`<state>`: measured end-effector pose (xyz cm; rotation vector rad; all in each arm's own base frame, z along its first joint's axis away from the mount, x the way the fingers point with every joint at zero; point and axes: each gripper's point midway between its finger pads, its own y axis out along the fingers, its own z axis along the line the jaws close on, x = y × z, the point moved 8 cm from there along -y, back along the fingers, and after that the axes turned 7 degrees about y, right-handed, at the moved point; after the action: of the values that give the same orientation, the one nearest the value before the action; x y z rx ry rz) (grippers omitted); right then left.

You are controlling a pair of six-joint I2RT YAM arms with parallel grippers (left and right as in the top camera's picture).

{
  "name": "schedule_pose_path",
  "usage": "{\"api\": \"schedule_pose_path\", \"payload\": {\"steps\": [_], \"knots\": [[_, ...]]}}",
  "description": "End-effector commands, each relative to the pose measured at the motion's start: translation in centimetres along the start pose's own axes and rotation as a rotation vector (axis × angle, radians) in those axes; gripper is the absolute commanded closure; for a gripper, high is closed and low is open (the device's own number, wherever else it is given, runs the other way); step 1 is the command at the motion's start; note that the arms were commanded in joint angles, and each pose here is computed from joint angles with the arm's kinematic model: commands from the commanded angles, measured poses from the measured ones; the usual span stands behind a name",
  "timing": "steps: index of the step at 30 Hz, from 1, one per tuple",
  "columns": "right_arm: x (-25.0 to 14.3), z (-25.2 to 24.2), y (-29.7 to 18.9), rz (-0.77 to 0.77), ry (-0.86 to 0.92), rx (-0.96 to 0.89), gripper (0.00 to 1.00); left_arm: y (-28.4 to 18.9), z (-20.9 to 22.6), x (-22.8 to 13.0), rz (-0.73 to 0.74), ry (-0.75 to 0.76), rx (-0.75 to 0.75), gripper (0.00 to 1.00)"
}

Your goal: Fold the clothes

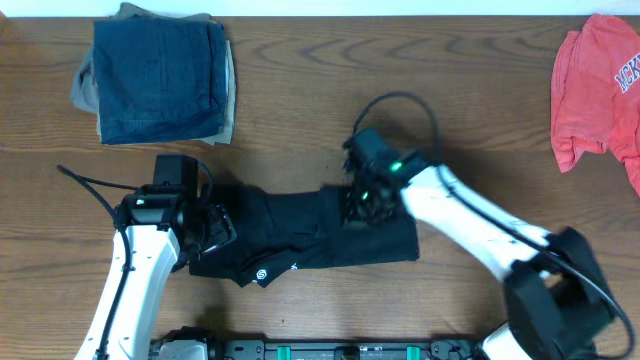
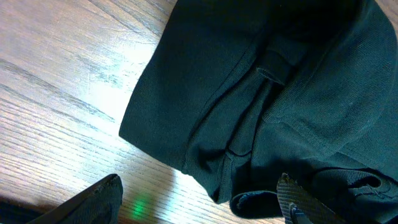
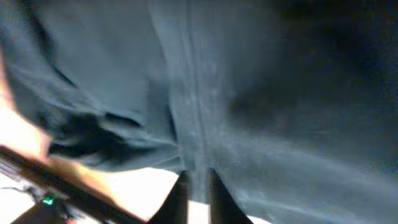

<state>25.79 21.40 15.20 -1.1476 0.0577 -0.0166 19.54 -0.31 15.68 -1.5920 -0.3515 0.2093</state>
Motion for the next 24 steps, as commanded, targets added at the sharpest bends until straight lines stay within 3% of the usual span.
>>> {"api": "schedule_pose_path", "payload": {"steps": [1,4,6,11,18,24], "knots": [[2.1,-0.5,-4.5,-0.147,-0.029,-0.014,0.62,0.0,0.2,-0.1,0.002,-0.011,0.010,0.09],[3.1,-2.5,-6.0,-0.188,0.039,-0.057,0.26,0.0,0.3,0.1,-0.007,-0.013,0.007,0.01],[3.6,-4.2,-6.6,-0.182,0.099,-0.075,0.12,0.1,0.7,0.4,-0.008,-0.018,0.009,0.01],[4.5,-9.7,-8.5,-0.211,0.267,-0.231,0.01,0.6,3.2,1.2,0.019,-0.091,0.020,0.02],[5.1,-15.5,-10.9,-0.273,0.440,-0.389,0.01,1.5,5.3,2.6,0.051,-0.220,-0.253,0.02],[5.4,-19.2,-12.7,-0.337,0.541,-0.501,0.01,3.8,6.9,4.3,0.069,-0.298,-0.372,0.02]]}}
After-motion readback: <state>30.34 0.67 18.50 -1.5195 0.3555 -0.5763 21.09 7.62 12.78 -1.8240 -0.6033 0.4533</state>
